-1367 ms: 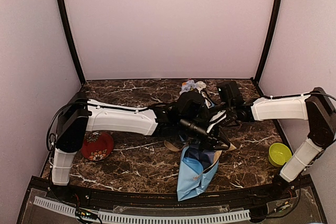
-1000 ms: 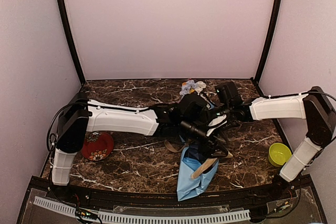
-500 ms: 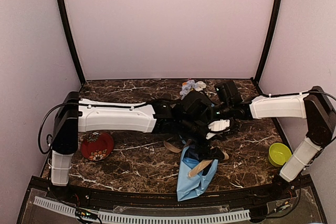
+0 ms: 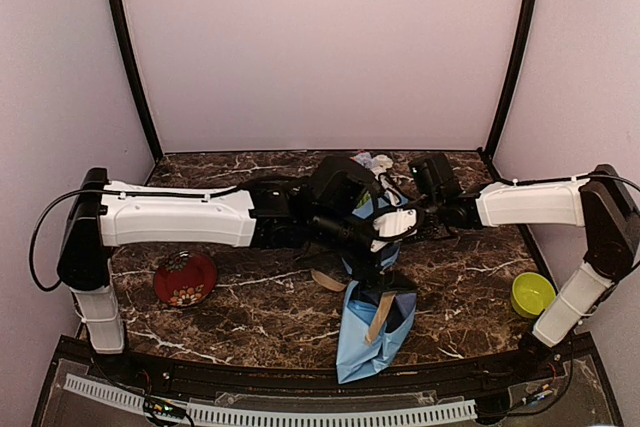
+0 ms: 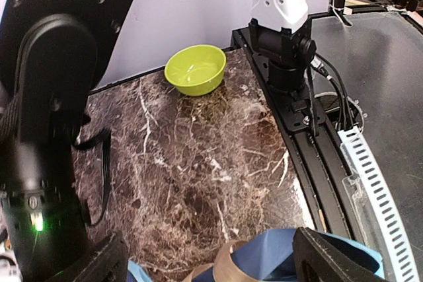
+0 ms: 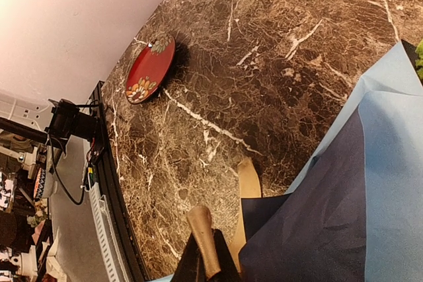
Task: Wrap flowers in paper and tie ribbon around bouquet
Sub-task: Place the right side of the half-tied ribbon at the center of the board, then pass from the right arm to the left
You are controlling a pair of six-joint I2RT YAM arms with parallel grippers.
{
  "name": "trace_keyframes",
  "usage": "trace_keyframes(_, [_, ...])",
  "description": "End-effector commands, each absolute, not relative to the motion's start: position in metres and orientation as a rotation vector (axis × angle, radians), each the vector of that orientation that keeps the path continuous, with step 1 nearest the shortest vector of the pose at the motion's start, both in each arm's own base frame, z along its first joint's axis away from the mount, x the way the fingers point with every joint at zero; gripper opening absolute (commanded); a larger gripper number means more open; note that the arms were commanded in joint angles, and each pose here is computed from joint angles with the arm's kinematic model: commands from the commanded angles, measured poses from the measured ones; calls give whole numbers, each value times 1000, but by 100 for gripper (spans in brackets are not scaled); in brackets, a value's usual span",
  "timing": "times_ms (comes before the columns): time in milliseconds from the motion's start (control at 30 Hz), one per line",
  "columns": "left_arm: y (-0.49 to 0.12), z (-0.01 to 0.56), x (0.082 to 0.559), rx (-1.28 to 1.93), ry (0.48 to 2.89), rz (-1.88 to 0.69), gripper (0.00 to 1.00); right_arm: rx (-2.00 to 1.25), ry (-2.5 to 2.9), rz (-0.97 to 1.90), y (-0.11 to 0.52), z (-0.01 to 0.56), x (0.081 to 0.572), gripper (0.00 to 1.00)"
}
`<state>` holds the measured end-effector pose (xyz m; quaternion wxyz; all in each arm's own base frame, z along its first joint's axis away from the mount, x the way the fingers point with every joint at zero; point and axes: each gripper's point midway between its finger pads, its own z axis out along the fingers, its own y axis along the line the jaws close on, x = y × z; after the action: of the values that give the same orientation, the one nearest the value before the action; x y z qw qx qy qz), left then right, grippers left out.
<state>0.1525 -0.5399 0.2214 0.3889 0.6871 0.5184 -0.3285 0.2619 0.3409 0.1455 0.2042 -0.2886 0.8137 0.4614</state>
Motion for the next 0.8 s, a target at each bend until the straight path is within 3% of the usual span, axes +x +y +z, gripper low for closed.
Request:
trace_keyframes(0, [-520,258,170,1591,1284,-783,88,-830,2186,1312,346,167,263,0])
trace_keyframes(67, [-504,266,191,1460,1352,-819,81,-826,2182,1316,346,168,263,0])
trace_keyframes(167, [-464,264,235,1196,1479,-920,46,-807,2169,1324,346,172,264,0])
trace_keyframes(233, [-441,251,253,1075,1525,-931,37,-787,2160,1331,346,173,263,0])
trace_keyframes(533, [-449,188,250,1099,1584,-1026,70,-768,2141,1331,347,176,260,0])
trace_keyframes(667, [-457,173,244,1144,1549,-1079,72,-768,2132,1335,347,177,259,0])
trace_keyframes(767, [-464,153,249,1160,1588,-1074,64,-783,2119,1350,349,179,256,0])
